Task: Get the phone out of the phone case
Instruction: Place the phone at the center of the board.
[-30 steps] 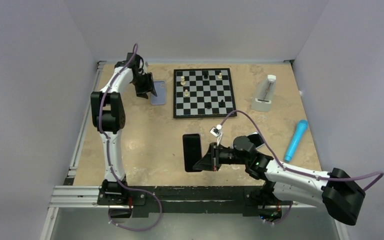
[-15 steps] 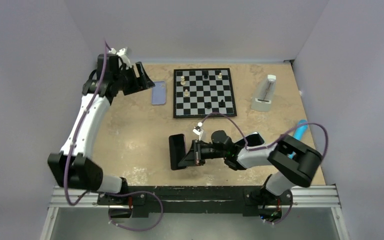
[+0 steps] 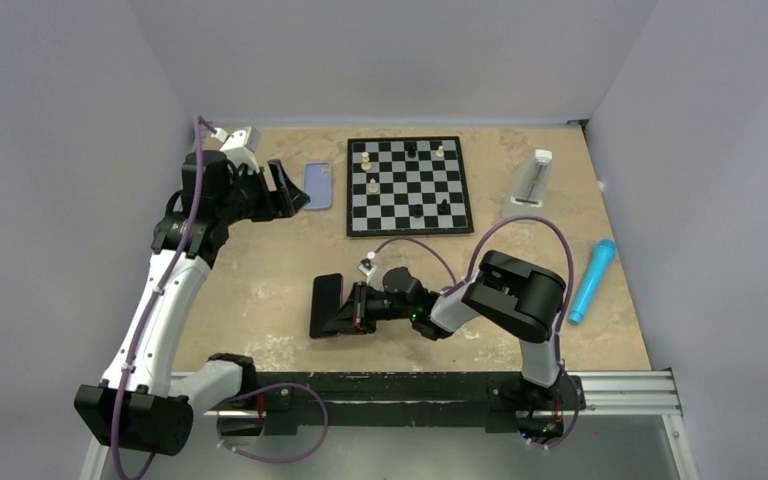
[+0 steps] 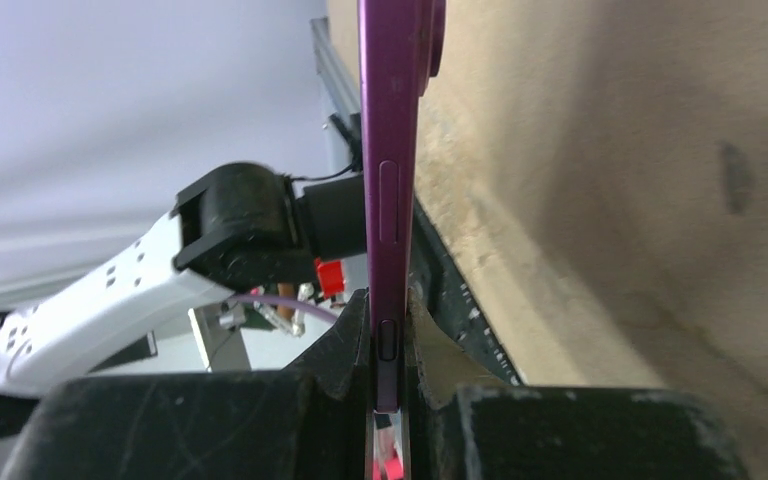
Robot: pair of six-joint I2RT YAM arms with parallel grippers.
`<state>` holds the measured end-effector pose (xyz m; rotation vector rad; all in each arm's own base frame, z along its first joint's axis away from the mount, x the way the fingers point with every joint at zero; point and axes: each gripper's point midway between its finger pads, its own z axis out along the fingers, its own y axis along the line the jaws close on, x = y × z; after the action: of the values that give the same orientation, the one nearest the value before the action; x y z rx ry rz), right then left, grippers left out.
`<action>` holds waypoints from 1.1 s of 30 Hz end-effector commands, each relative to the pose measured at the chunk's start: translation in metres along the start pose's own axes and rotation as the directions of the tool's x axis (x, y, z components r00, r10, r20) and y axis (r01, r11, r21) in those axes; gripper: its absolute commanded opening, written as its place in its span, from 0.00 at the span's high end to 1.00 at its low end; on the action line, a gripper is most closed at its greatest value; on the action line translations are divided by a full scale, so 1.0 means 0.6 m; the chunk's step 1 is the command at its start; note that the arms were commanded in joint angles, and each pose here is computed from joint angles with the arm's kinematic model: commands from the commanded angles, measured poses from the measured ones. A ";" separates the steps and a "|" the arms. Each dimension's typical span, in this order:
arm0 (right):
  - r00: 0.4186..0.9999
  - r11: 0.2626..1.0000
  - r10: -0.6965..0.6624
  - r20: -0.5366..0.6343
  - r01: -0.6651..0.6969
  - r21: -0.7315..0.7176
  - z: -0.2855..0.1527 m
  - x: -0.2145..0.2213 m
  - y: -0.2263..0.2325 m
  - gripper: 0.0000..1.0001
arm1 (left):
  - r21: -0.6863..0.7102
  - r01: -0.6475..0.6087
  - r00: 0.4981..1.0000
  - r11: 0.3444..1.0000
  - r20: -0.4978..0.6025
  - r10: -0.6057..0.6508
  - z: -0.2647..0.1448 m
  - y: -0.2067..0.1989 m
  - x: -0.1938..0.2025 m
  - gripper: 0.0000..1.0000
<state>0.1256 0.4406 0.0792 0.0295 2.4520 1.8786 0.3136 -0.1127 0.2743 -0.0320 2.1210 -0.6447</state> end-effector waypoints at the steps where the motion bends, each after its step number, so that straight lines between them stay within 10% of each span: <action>1: 0.998 1.000 0.009 0.065 -0.009 -0.009 0.032 -0.016 0.014 0.98 | 0.076 -0.050 0.993 0.996 0.111 0.042 -0.025 -0.034 -0.034 0.23; 10: 0.998 0.996 0.033 0.048 -0.036 0.077 0.046 -0.010 -0.026 0.85 | 0.108 -0.052 0.990 0.993 0.133 0.037 -0.036 -0.046 -0.035 0.24; 16: 0.997 0.988 0.063 0.052 -0.070 0.135 0.037 -0.005 -0.045 0.26 | 0.103 -0.055 0.990 0.993 0.136 0.041 -0.038 -0.045 -0.036 0.24; 33: 0.991 0.935 -0.074 -0.108 0.107 0.339 -0.012 0.026 -0.043 0.13 | 0.135 -0.048 0.992 0.990 0.119 0.032 -0.032 -0.052 -0.031 0.23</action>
<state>0.1166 0.4304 0.0484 0.0432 2.7238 1.4928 0.3015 -0.1204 0.3008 0.0266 2.0032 -0.7069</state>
